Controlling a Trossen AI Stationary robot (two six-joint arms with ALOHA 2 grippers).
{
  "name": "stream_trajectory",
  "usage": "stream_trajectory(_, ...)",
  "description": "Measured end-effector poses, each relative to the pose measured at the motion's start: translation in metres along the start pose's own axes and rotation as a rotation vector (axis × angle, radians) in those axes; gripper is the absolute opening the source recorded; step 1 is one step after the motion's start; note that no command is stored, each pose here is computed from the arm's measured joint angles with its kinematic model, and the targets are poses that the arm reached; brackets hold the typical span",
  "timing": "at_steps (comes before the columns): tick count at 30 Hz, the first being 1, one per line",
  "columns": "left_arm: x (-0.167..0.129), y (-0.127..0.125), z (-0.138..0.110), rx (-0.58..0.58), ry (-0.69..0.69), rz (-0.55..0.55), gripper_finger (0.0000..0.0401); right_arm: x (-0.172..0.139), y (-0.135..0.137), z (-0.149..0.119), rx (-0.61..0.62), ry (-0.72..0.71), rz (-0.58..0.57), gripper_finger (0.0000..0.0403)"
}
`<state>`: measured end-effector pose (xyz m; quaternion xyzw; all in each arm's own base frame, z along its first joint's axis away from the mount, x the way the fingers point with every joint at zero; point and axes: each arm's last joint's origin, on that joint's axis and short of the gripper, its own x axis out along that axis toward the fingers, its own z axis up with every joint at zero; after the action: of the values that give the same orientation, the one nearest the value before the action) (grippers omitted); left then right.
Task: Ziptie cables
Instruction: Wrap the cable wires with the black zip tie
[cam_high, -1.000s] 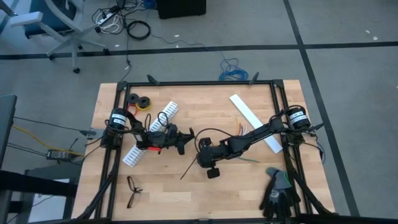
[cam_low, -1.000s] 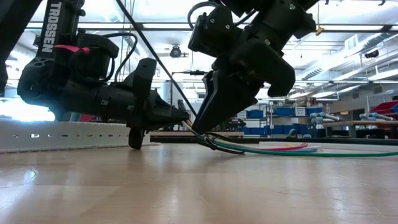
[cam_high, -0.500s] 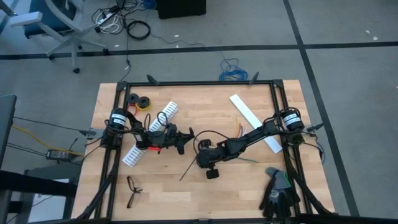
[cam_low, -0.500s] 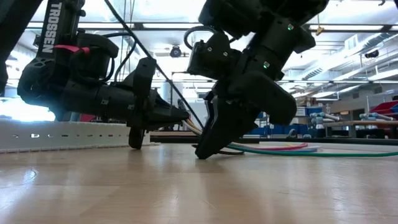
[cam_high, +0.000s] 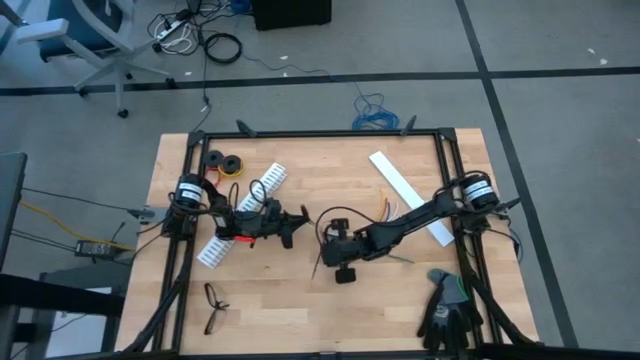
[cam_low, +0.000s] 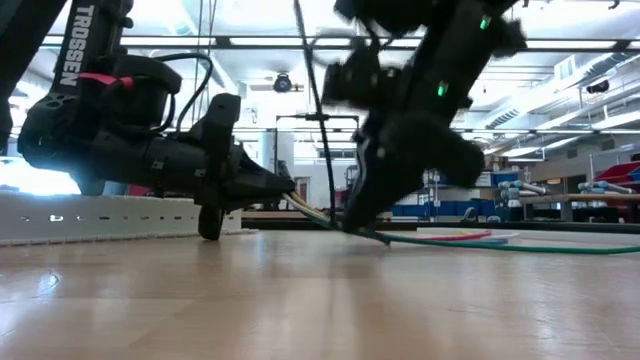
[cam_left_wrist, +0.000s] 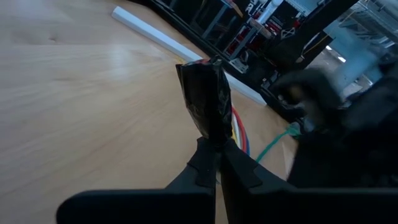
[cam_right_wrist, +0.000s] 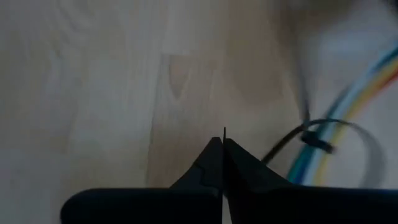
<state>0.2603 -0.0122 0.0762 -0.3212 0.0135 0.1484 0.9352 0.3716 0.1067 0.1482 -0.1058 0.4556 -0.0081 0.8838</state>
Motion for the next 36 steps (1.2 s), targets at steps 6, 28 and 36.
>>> stream_trajectory(6, -0.004, 0.002, 0.0, -0.015, -0.003, 0.018, 0.0008, -0.034, 0.005, 0.007, 0.006, -0.041, -0.032, 0.0)
stream_trajectory(28, -0.029, -0.03, 0.011, -0.012, -0.005, -0.14, 0.0006, -0.065, -0.007, -0.017, 0.232, 0.171, -0.265, 0.0)
stream_trajectory(36, -0.061, -0.031, 0.031, 0.024, -0.098, -0.121, 0.0006, -0.068, -0.006, -0.023, 0.241, 0.214, -0.297, 0.0)
